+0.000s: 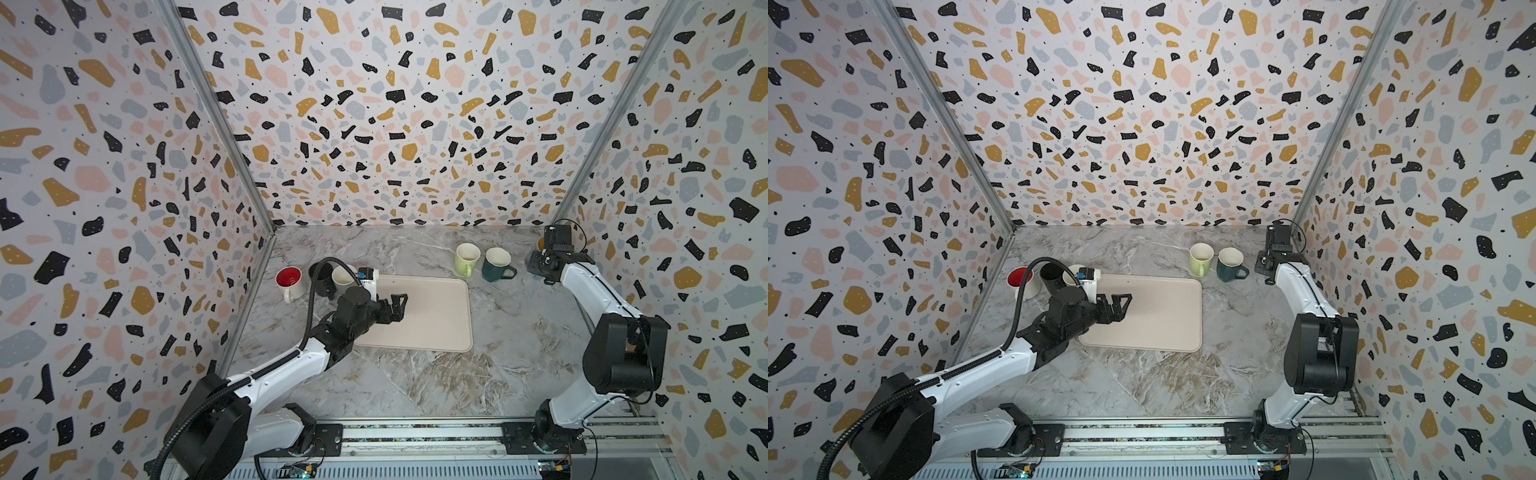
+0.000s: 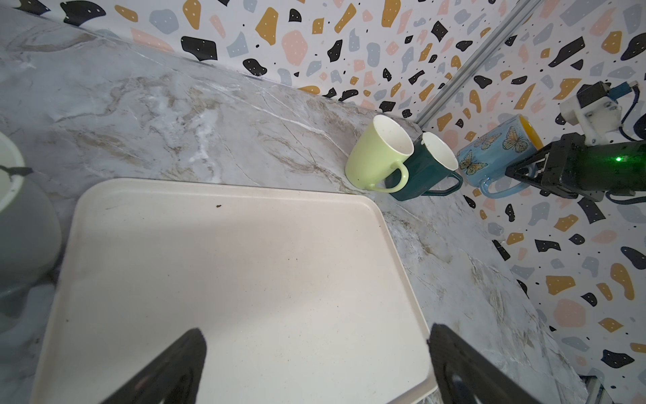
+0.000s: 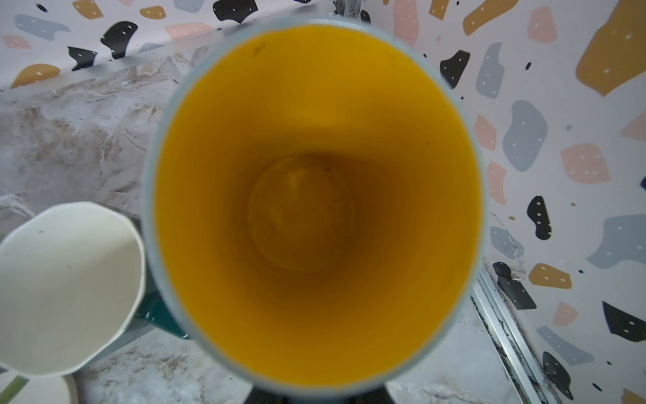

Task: Turn the mug right side up
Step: Place the mug at the top-right of the table.

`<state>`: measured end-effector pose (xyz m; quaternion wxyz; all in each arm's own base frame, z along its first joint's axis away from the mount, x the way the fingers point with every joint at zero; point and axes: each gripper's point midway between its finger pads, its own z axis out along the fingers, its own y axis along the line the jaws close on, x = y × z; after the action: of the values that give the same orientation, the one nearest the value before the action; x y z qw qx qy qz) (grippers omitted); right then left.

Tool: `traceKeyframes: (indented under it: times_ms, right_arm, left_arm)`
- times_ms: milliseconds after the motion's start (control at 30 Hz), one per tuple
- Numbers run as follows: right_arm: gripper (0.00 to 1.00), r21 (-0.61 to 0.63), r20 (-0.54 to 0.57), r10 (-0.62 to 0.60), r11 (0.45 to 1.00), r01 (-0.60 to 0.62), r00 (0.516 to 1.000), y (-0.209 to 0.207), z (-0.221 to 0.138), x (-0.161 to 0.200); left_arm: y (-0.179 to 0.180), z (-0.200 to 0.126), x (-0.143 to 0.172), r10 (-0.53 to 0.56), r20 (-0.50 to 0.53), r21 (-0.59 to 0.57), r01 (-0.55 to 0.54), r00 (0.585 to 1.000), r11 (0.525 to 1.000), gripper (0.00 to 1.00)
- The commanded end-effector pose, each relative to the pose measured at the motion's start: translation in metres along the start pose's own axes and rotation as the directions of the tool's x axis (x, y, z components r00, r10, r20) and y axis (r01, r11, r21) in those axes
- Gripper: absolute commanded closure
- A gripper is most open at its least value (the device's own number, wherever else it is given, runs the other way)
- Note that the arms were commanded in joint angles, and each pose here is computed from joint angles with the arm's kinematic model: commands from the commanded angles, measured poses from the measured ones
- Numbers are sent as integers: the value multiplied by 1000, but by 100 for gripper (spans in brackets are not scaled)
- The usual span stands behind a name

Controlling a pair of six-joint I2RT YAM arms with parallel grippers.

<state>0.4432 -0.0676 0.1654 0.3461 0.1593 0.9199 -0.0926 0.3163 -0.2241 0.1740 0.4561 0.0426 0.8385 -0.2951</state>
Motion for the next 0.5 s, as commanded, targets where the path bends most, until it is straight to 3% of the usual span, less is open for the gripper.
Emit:
traceKeyframes:
  times_ms: [0, 467]
  right_arm:
    - [100, -29, 165, 45, 999, -41, 985, 1, -21, -55]
    - [100, -19, 96, 32, 999, -31, 995, 5, 17, -49]
  left_arm:
    - [1, -2, -9, 17, 46, -3, -16, 999, 1000, 0]
    - [4, -2, -10, 26, 46, -21, -25, 999, 999, 0]
